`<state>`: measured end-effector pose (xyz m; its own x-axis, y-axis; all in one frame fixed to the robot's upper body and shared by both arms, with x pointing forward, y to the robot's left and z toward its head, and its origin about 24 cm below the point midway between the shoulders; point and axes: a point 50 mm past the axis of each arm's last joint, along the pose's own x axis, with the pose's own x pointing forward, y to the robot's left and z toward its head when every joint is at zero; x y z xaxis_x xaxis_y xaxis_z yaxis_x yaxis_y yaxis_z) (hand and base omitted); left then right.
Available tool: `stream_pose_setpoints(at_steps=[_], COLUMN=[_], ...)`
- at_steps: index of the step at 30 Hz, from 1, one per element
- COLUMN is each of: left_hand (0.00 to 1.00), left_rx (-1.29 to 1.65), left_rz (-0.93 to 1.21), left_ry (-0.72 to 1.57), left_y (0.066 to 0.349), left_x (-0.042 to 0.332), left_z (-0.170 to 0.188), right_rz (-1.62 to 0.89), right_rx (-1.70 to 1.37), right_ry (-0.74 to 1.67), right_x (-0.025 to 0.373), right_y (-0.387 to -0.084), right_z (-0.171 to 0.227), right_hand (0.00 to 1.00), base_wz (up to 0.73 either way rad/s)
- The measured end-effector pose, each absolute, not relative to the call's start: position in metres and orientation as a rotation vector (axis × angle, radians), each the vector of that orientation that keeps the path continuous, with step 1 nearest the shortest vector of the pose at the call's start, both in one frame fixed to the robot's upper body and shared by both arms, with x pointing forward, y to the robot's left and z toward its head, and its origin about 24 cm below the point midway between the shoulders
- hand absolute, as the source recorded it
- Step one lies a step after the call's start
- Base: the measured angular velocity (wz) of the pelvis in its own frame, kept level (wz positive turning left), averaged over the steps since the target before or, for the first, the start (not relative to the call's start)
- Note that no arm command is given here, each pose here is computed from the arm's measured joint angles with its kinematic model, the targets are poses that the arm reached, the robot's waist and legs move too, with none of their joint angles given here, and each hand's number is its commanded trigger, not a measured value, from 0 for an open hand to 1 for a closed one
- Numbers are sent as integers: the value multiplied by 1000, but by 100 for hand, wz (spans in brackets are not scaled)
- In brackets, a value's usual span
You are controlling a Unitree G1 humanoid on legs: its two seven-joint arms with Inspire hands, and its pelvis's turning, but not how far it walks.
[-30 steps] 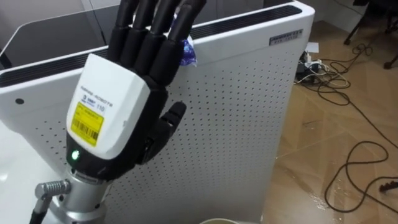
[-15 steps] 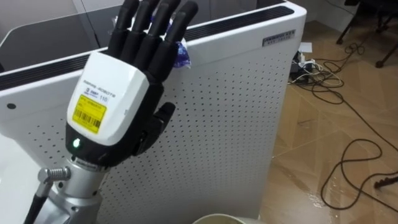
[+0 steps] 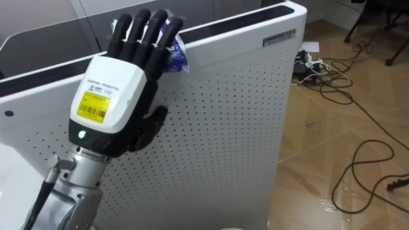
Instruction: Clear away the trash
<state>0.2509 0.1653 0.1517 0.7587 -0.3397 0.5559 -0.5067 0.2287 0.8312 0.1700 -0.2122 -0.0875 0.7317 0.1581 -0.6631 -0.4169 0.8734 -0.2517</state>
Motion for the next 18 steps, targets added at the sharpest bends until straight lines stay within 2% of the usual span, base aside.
stream_pose_setpoints(at_steps=[9,10,11,12,13,14,15,18], left_hand=[0,18,29,55,67,96,100,100], left_rx=[1377,1378,1378,1378,1379,1383,1387,1396], left_rz=[129,129,129,128,126,120,114,107], left_ry=[-754,-754,-753,-753,-752,-748,-742,-745], left_y=[165,165,165,165,165,166,166,164], left_x=[251,251,251,251,251,252,252,256], left_z=[152,152,152,152,152,152,153,157], right_rz=[329,329,330,330,330,334,340,368], right_rx=[-422,-422,-422,-421,-421,-423,-432,-467], right_ry=[680,680,680,680,680,680,680,691], right_x=[170,170,170,170,170,170,170,170], right_y=[-213,-213,-213,-213,-213,-212,-211,-209], right_z=[-87,-87,-87,-87,-87,-87,-87,-88], right_hand=[100,100,100,100,100,100,100,100], base_wz=[0,0,0,0,0,0,0,0])
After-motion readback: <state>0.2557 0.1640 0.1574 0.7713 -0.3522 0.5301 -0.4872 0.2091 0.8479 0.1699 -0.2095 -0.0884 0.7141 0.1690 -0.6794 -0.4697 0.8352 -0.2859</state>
